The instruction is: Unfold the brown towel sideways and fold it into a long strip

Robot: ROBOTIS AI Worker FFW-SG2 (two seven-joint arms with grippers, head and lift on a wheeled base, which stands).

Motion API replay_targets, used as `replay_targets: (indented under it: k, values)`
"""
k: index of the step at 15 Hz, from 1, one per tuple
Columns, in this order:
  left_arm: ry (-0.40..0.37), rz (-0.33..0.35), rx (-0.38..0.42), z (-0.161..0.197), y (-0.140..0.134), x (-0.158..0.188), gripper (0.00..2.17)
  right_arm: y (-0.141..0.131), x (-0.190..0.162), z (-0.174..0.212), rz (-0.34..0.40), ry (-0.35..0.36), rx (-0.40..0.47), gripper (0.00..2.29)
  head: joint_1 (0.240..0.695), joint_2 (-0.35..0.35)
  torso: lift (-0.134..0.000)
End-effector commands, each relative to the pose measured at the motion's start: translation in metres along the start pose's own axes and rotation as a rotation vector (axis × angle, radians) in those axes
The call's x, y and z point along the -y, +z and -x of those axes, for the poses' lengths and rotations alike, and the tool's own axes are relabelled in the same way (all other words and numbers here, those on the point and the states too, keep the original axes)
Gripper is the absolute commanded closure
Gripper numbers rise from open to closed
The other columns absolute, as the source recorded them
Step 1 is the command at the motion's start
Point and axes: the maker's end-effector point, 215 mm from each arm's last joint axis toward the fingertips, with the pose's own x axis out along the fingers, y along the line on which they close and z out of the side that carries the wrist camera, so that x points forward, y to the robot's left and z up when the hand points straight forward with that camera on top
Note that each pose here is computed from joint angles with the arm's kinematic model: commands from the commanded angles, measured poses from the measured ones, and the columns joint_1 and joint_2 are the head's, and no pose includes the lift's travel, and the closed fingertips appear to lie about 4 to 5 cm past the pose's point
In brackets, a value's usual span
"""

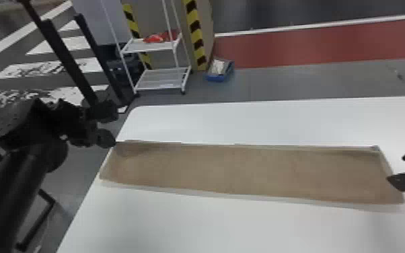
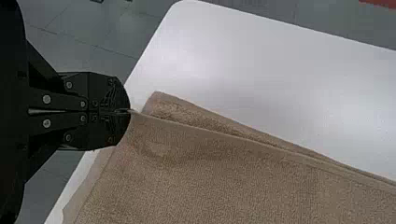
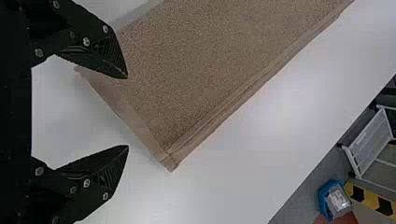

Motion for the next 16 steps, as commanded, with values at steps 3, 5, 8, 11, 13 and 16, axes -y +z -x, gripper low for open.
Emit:
replay_targets:
  k: [3, 5, 8, 11, 13, 16]
  values:
    - [0.023, 0.078, 0.003, 0.001, -0.007, 0.0, 0.03, 0.001, -0.003, 0.001, 0.002, 0.008, 0.003, 0.42, 0.695, 0.273, -0.125]
    - [0.046, 0.066, 0.002, 0.002, -0.005, -0.001, 0.0, 0.001, -0.002, 0.002, 0.0, 0.007, 0.003, 0.42, 0.695, 0.277, -0.125]
    - [0.056, 0.062, 0.004, 0.003, -0.004, -0.002, 0.06, 0.0, -0.005, 0.002, -0.007, 0.007, 0.006, 0.42, 0.695, 0.279, -0.125]
    - [0.073, 0.063, 0.01, 0.008, -0.004, -0.005, 0.06, -0.006, -0.003, 0.004, -0.013, 0.004, 0.002, 0.42, 0.695, 0.279, -0.125]
    - [0.085, 0.065, 0.009, 0.013, -0.004, -0.006, 0.06, -0.006, -0.003, 0.005, -0.015, 0.004, 0.003, 0.42, 0.695, 0.276, -0.125]
    - [0.099, 0.079, 0.01, 0.018, -0.006, -0.005, 0.06, -0.007, -0.003, 0.005, -0.016, 0.006, 0.001, 0.42, 0.695, 0.275, -0.125]
